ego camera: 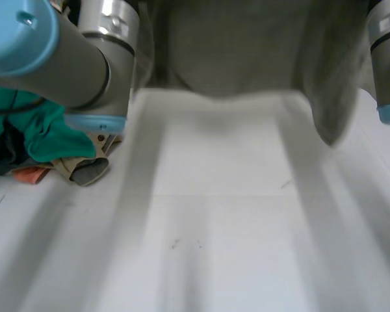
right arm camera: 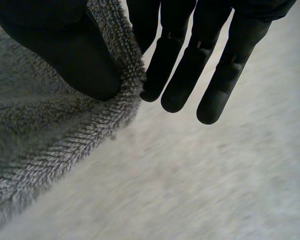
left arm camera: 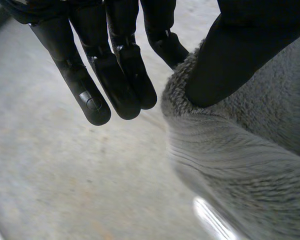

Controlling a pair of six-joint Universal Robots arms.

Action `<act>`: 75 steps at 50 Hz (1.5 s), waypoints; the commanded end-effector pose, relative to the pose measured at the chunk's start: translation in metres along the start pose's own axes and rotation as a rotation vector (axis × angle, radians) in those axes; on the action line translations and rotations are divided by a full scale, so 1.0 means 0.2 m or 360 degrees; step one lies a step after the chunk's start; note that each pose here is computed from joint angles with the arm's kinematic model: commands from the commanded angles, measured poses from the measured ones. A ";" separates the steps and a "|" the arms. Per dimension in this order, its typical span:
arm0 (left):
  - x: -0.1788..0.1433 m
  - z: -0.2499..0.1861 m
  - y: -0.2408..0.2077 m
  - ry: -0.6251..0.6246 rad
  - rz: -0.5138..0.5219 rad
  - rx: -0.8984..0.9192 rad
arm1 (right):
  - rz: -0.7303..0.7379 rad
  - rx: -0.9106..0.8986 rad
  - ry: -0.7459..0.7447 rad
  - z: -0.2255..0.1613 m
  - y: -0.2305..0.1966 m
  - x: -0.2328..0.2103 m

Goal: Fold the laundry.

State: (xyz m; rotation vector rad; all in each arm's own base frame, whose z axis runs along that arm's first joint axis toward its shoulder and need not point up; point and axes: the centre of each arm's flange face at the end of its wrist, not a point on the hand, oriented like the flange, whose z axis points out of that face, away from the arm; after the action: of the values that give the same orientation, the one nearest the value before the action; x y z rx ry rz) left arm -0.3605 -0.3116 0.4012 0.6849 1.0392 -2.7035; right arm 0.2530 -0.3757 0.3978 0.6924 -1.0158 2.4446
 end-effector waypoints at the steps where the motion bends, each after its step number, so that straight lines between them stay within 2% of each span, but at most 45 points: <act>1: 0.07 -0.14 0.09 0.0113 -0.0032 -0.0154 | 0.0021 0.0004 -0.0091 -0.10 0.04 -0.09; 9: 0.30 -0.62 0.32 0.0493 -0.0110 -0.0551 | 0.0089 -0.0443 -0.0531 -0.49 0.27 -0.34; 17: 0.50 -1.10 0.54 0.0839 -0.0068 -0.0925 | 0.0132 -0.0870 -0.0919 -0.94 0.49 -0.57; 23: 0.51 -1.26 0.58 0.0959 -0.0044 -0.1037 | 0.0149 -0.0952 -0.0989 -1.04 0.51 -0.60; 30: 0.43 -1.22 0.53 0.0917 -0.0052 -0.1025 | 0.0151 -0.0998 -0.1011 -1.08 0.52 -0.59; 37: 0.23 -1.11 0.52 0.0757 -0.0096 -0.1033 | 0.0161 -0.1039 -0.1039 -1.11 0.52 -0.58; 39: 0.18 -1.09 0.52 0.0726 -0.0279 -0.1075 | 0.0164 -0.1041 -0.1047 -1.12 0.52 -0.58; 40: 0.17 -1.09 0.52 0.0726 -0.0306 -0.1084 | 0.0166 -0.1041 -0.1050 -1.12 0.52 -0.58; 45: 0.14 -1.14 0.60 0.0692 -0.0637 -0.1331 | 0.0162 -0.1042 -0.1049 -1.12 0.52 -0.58; 60: 0.20 -1.07 0.91 0.0648 -0.0638 -0.1500 | 0.0161 -0.1063 -0.1056 -1.14 0.53 -0.58; 69: 0.28 -1.09 0.92 0.0757 -0.0637 -0.1598 | 0.0161 -0.1073 -0.1066 -1.14 0.51 -0.56; 75: 0.29 -1.07 0.91 0.0758 -0.0630 -0.1578 | 0.0197 -0.1111 -0.1173 -1.17 0.46 -0.55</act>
State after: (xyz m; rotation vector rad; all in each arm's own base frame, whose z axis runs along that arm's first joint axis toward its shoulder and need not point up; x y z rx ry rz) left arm -0.2753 -0.3039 0.1226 0.9485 2.5627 -1.8210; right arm 0.2232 -0.2930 0.1385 1.2441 -2.0273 1.7368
